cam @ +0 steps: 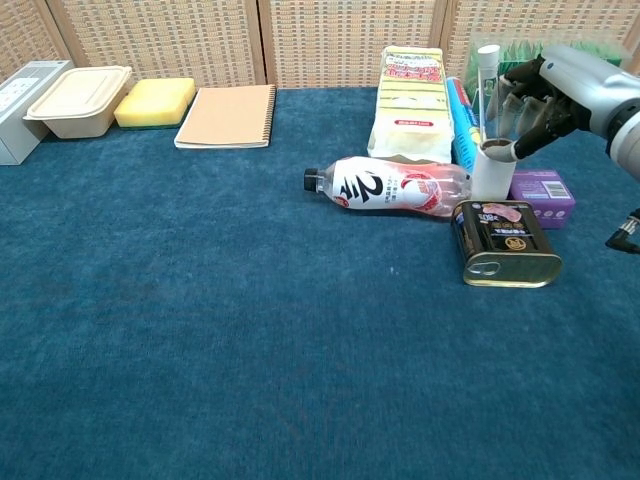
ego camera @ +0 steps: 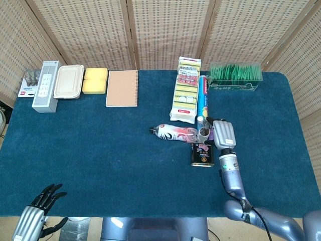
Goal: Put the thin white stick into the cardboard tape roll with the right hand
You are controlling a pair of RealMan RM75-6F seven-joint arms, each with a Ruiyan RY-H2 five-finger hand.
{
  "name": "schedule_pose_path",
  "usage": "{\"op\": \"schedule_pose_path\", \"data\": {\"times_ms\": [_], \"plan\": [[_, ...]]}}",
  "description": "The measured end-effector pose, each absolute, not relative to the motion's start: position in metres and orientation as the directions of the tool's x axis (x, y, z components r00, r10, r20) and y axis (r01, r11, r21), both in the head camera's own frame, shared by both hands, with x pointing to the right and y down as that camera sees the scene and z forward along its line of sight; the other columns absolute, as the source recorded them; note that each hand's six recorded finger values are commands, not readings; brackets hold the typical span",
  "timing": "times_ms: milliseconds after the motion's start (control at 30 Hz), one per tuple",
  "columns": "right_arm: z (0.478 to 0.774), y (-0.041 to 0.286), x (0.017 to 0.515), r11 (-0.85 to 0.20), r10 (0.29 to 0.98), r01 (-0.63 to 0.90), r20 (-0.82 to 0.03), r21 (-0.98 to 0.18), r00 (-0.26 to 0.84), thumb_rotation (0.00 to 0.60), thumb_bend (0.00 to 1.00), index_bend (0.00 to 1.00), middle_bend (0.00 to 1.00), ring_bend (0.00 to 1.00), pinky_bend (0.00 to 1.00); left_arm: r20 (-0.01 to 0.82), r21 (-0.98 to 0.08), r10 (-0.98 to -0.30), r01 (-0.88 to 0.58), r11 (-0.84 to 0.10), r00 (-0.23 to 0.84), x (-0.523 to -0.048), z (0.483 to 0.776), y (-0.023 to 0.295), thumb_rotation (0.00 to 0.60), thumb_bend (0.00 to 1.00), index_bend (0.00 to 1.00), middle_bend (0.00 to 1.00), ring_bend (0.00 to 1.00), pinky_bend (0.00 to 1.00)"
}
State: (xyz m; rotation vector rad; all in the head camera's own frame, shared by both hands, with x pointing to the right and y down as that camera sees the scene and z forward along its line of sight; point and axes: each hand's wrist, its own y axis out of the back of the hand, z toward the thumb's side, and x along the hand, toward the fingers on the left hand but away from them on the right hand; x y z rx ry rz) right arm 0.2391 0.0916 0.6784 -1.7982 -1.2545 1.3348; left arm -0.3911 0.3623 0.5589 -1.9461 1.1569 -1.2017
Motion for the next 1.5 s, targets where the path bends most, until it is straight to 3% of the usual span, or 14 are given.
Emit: {"op": "schedule_pose_path", "data": {"times_ms": [633,1500], "plan": [[0.676,0.087,0.233,-0.392,0.916,0.333,-0.397,-0.857,0.058,0.600,0.29,0.55,0.61,0.57,0.43,0.408,-0.803,-0.887,-0.378,-0.462,0.217,-0.393,0.559,0.363,0.600,0.18,0.23,0.15,0.10,0.26],[0.667,0.086,0.221,-0.374,0.926,0.319,-0.370,-0.871,0.077,0.600,0.31,0.57,0.72,0.73,0.49,0.405,-0.804,-0.890,-0.381,-0.456,0.211,-0.396,0.558,0.363,0.600,0.18,0.23,0.15,0.10,0.26]]}}
